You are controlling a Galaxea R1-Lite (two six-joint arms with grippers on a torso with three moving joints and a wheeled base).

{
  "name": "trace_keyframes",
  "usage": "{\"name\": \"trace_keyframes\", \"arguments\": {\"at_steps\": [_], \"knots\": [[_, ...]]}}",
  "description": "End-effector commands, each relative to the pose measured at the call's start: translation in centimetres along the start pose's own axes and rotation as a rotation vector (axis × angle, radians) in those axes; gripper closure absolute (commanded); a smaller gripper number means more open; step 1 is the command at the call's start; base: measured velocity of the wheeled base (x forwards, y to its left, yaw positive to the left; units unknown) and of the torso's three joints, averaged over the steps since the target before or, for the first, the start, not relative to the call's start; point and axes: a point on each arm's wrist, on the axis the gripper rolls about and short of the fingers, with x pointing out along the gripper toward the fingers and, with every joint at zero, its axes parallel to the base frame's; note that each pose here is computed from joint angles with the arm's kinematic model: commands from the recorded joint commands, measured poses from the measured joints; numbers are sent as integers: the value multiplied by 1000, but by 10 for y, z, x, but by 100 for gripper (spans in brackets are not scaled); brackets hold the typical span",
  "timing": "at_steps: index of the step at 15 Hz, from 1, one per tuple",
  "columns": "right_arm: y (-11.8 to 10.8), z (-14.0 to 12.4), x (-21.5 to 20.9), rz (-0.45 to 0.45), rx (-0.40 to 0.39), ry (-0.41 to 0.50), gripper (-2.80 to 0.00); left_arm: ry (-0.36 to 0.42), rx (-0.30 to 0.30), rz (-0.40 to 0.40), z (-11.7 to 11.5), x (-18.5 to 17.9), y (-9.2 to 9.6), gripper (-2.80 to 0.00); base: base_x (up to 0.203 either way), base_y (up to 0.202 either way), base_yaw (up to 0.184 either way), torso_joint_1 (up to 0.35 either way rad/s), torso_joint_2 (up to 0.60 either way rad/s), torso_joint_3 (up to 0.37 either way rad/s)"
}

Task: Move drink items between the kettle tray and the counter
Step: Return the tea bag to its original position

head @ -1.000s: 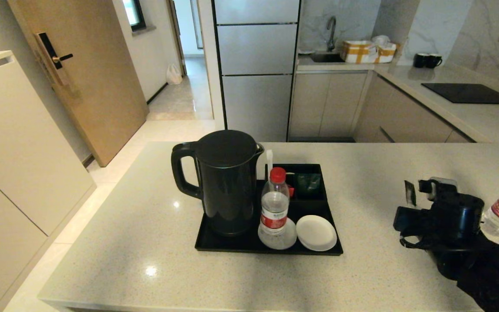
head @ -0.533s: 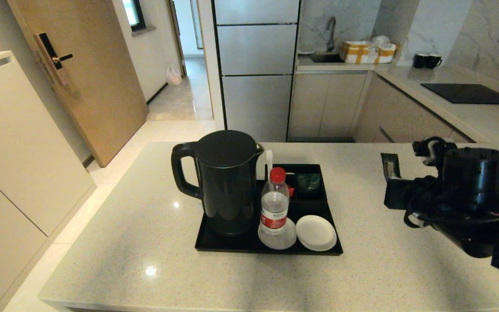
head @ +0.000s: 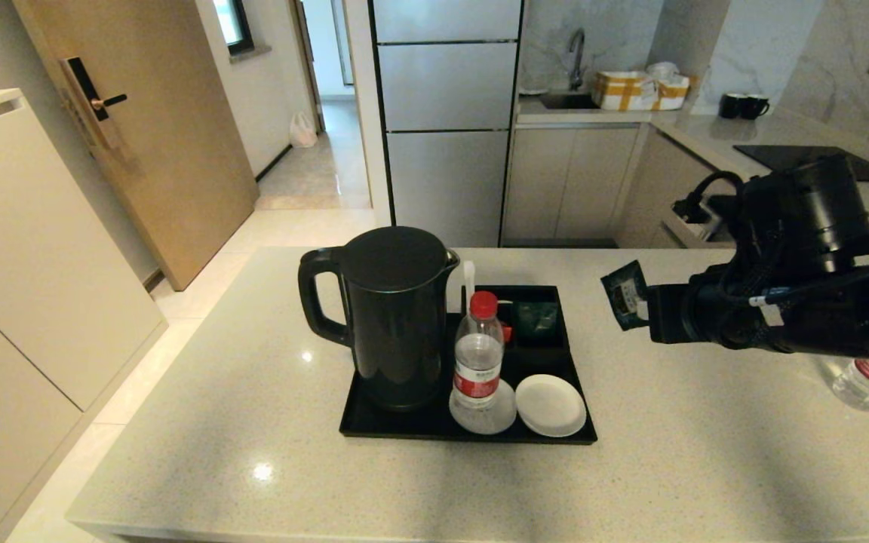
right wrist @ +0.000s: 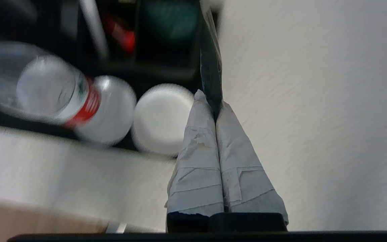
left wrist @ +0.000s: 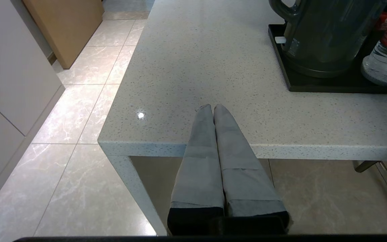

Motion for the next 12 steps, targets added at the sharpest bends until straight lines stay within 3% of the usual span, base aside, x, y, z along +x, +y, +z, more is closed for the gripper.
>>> {"name": "trace_keyframes", "arguments": {"at_steps": [1, 4, 8, 12], "knots": [[8, -2, 26, 13, 9, 78, 0, 3, 0, 0, 0, 0, 0, 0, 0, 0, 0, 0, 0, 0], [16, -5, 47, 74, 18, 131, 0, 3, 0, 2, 0, 0, 0, 0, 0, 0, 0, 0, 0, 0], [27, 9, 68, 131, 22, 89, 0, 3, 0, 0, 0, 0, 0, 0, 0, 0, 0, 0, 0, 0], [36, 1, 92, 172, 5, 70, 0, 3, 0, 0, 0, 0, 0, 0, 0, 0, 0, 0, 0, 0]]}}
